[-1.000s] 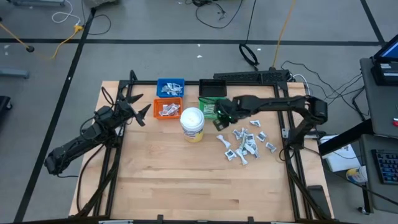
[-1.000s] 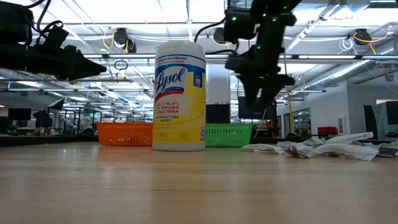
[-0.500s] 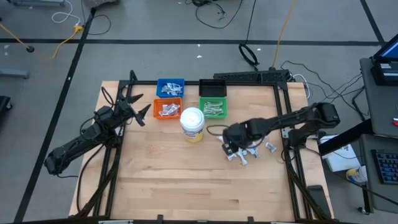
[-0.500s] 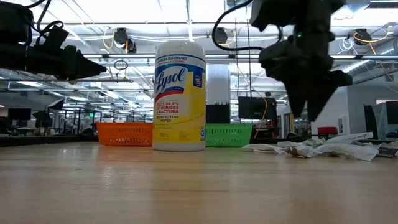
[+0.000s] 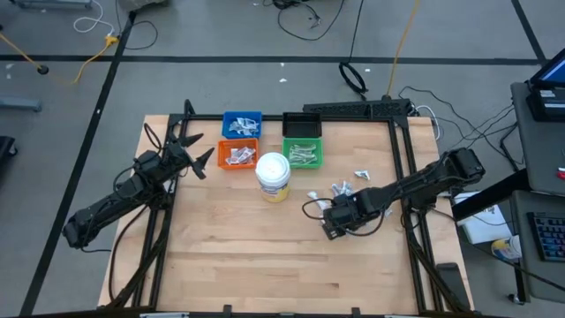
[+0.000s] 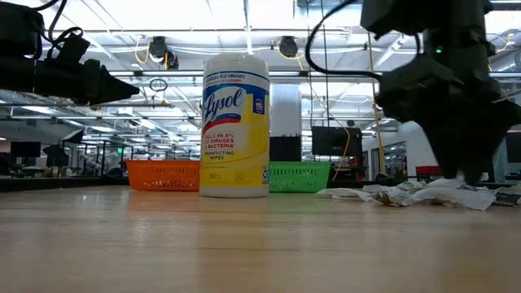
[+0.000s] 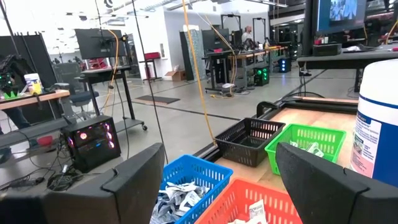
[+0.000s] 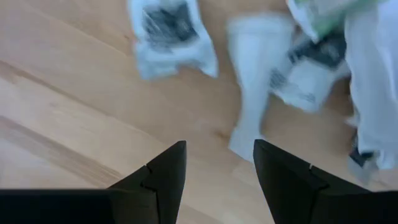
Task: Pick & Place First Aid Supplies
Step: Put the green bandage into the green bin
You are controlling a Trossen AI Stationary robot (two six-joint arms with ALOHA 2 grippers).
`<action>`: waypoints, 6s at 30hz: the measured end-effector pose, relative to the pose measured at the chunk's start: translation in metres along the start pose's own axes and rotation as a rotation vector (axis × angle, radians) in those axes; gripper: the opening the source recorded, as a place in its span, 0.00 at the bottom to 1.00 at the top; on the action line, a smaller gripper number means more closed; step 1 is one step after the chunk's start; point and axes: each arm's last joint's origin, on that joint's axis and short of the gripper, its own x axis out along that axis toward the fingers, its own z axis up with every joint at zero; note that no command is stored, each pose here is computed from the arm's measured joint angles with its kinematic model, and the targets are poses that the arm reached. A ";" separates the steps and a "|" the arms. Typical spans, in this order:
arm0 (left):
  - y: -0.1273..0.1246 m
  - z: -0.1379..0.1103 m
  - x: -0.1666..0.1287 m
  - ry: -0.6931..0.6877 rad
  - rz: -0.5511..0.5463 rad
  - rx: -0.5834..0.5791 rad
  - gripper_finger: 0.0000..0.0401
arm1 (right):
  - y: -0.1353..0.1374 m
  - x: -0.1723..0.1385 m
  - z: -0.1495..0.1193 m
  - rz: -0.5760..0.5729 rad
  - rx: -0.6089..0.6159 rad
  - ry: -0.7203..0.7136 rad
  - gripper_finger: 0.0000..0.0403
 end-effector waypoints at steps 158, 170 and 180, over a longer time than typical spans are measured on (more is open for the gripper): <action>0.000 0.000 0.000 0.000 0.000 0.000 0.77 | -0.051 -0.015 0.038 -0.106 -0.121 0.109 0.29; 0.000 0.000 0.000 0.000 0.000 0.000 0.77 | -0.050 -0.013 0.039 -0.079 -0.142 0.123 0.01; 0.000 0.000 0.000 0.000 -0.001 0.000 0.77 | -0.038 -0.054 0.054 -0.116 -0.336 0.044 0.00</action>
